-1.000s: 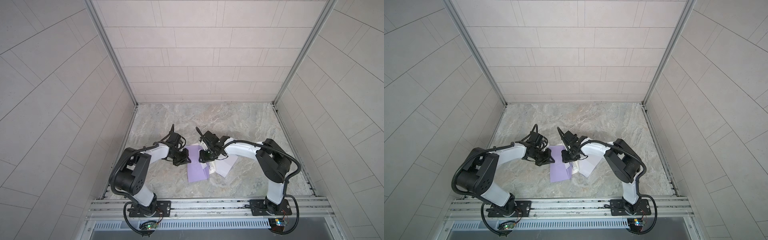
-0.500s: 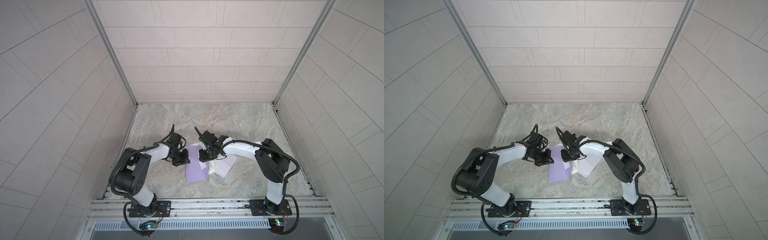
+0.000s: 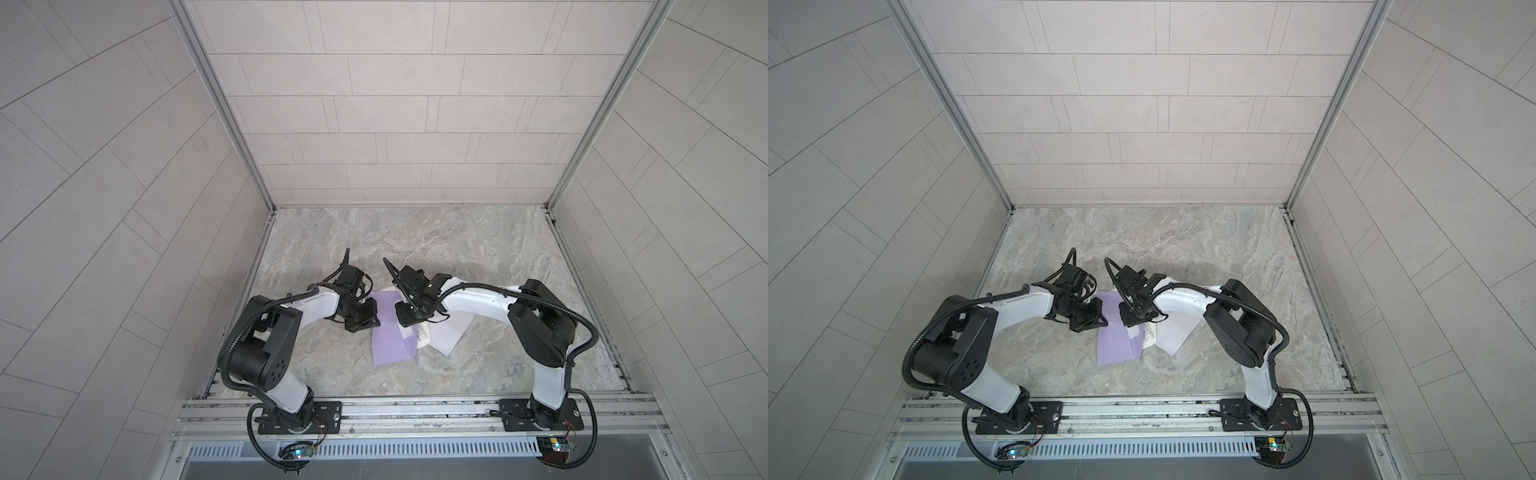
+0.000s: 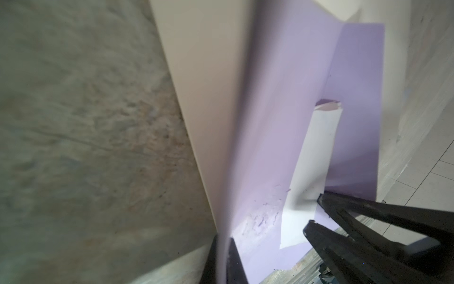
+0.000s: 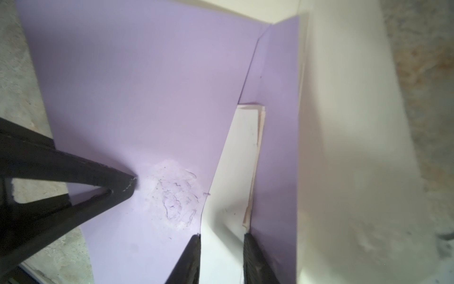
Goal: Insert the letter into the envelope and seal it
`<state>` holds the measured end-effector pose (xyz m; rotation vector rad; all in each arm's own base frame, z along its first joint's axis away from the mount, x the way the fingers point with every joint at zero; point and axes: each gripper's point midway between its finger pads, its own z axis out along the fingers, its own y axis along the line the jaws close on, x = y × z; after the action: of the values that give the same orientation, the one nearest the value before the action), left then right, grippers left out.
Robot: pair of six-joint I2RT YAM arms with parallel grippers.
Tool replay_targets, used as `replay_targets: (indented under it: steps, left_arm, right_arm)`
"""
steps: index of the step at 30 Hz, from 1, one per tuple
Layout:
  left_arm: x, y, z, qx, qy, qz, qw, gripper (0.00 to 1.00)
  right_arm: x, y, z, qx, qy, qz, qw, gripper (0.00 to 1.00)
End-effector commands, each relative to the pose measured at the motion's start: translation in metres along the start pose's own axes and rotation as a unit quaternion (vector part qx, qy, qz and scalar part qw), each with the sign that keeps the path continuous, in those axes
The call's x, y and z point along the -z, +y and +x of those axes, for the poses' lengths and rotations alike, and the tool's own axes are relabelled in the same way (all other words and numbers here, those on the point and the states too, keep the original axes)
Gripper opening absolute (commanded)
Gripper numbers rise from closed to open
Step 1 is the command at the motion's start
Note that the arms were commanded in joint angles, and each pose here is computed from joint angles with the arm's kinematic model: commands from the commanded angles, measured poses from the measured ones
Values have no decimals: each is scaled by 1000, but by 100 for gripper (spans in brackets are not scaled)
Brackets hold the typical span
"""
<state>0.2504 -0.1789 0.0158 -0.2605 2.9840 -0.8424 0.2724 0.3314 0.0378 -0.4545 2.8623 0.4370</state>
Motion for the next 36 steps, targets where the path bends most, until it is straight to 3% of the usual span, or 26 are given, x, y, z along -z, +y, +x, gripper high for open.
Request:
replay_targets:
  steps: [1,18,24,26,30,36]
  left_arm:
    - [6,13,-3,9,-16,-40,999,0]
    - [13,37,4,32,-27,-73,996,0]
    - [6,40,5,38,-14,-78,996,0]
    - [3,42,5,42,-8,-83,996,6]
    - [-2,45,3,51,-4,-86,995,31]
    - [-8,46,-7,79,-24,-70,994,49]
  right_arm:
    - [-8,-41,25,7,44,107,993,33]
    - [-27,-23,28,13,77,76,994,36]
    - [-32,-4,29,19,88,23,996,34]
    - [-30,4,28,26,89,-1,996,33]
    - [-27,18,26,35,94,-36,994,32]
    - [-32,19,25,28,105,-42,993,31]
